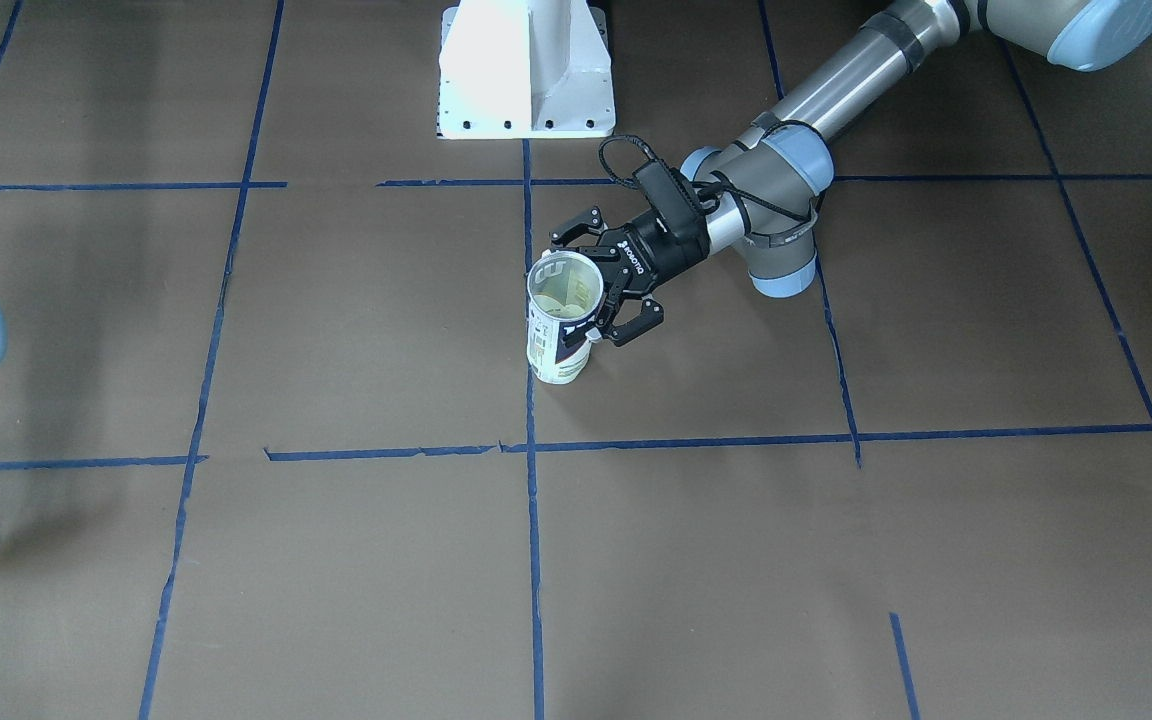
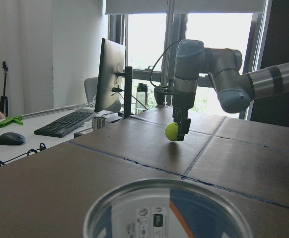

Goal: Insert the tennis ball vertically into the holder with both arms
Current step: 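Grasp the Wilson tennis ball with the right gripper and lift it, then carry the second ball with the right gripper over the can opening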

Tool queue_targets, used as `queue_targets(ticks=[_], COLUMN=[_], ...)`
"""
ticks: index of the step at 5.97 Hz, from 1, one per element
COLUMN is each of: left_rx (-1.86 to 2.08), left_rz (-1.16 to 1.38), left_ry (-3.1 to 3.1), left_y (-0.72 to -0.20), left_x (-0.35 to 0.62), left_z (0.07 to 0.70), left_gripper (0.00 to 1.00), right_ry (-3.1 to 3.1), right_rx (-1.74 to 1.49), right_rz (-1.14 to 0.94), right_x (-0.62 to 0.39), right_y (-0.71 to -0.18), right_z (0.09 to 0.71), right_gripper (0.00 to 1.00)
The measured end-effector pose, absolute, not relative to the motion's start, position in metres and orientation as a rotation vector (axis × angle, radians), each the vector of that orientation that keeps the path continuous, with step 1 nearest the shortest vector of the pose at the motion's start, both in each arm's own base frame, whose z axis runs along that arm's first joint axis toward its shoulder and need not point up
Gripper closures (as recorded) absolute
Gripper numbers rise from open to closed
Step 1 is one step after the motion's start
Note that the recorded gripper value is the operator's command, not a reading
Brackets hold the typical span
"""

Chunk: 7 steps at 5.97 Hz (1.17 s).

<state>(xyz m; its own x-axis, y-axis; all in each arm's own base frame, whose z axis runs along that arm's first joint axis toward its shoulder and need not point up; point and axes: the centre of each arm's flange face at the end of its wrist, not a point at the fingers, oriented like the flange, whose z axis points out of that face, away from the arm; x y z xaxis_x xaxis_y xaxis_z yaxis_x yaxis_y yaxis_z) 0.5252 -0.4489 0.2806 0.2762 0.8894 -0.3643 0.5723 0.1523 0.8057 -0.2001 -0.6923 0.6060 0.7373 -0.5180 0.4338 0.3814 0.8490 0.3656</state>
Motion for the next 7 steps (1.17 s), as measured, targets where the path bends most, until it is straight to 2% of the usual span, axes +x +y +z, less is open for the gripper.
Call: queue_targets(ticks=[2, 4, 7], left_rx=[1.534, 1.535, 1.535], left_rz=[0.391, 0.39, 0.39], left_ry=[1.406, 1.406, 1.407], left_y=[-0.45, -0.45, -0.451], left_x=[0.524, 0.524, 0.524], left_z=[0.28, 0.279, 0.279], left_gripper=[0.15, 0.15, 0.15], right_ry=[-0.708, -0.864, -0.944], right_rx=[0.3, 0.295, 0.191], right_rz=[-0.414, -0.236, -0.08], right_x=[-0.18, -0.182, -0.237], right_y=[-0.699, -0.685, -0.596], right_z=[0.547, 0.451, 0.262], right_gripper=[1.0, 1.0, 1.0])
